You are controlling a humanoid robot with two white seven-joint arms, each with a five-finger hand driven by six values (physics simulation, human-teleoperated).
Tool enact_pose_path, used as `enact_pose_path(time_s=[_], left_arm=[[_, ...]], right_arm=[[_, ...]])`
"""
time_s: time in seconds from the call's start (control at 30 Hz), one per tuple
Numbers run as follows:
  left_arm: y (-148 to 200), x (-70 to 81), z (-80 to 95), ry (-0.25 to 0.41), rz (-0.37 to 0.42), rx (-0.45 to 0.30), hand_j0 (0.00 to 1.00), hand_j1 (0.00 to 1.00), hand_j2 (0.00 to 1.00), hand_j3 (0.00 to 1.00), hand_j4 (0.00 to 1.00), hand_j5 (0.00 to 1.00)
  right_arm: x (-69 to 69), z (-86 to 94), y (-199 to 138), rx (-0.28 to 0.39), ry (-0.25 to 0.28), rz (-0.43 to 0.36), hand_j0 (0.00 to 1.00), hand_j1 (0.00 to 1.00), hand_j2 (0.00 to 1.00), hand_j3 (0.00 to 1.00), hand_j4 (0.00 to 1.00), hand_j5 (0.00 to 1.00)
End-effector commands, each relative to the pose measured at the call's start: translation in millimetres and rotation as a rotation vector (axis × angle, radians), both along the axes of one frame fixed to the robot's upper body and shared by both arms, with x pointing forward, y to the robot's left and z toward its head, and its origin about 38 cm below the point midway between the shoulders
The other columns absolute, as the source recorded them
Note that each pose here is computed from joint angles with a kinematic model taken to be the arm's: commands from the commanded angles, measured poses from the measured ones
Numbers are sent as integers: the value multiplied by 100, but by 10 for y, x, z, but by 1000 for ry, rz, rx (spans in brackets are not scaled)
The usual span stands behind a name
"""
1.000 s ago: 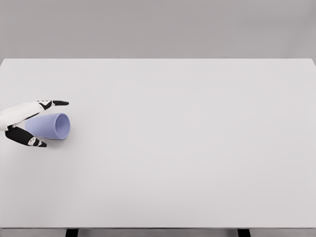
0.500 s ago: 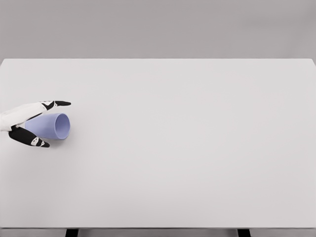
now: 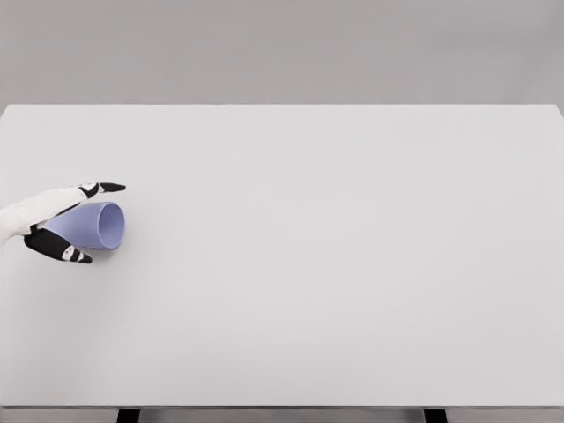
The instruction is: Flip the cup with left arm and place it on the table
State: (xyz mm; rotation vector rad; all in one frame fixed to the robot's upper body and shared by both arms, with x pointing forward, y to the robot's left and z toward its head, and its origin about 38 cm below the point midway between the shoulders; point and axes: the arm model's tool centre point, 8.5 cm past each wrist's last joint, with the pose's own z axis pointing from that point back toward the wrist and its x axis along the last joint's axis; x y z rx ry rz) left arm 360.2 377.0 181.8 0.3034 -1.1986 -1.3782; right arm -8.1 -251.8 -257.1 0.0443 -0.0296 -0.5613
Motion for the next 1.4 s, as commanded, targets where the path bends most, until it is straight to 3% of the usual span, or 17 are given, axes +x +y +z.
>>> enact_pose_path(time_s=[0.0,0.3,0.8,0.93,1.07,1.17,1.23,1.37], left_arm=[[-7,-4,-36,8,4,1,100,100,100,100,100,100],[97,31,-70,53,116,38,94,94,94,94,94,94],[-28,54,-122,64,95,55,86,86,86,86,86,86],[-38,42,-197,93,123,60,81,81,81,81,81,81],[-47,42,-202,95,125,49,69,69,69,69,69,69],[-68,37,-192,94,119,44,69,69,69,69,69,69],[-111,90,-92,65,96,22,69,69,69,69,69,69],[-267,139,143,-30,-37,-68,67,67,67,67,67,67]], right_arm=[[0,0,0,0,0,0,100,100,100,100,100,100],[0,0,0,0,0,0,100,100,100,100,100,100],[0,0,0,0,0,0,100,100,100,100,100,100],[0,0,0,0,0,0,100,100,100,100,100,100],[0,0,0,0,0,0,100,100,100,100,100,100],[0,0,0,0,0,0,100,100,100,100,100,100],[0,0,0,0,0,0,100,100,100,100,100,100],[0,0,0,0,0,0,100,100,100,100,100,100]])
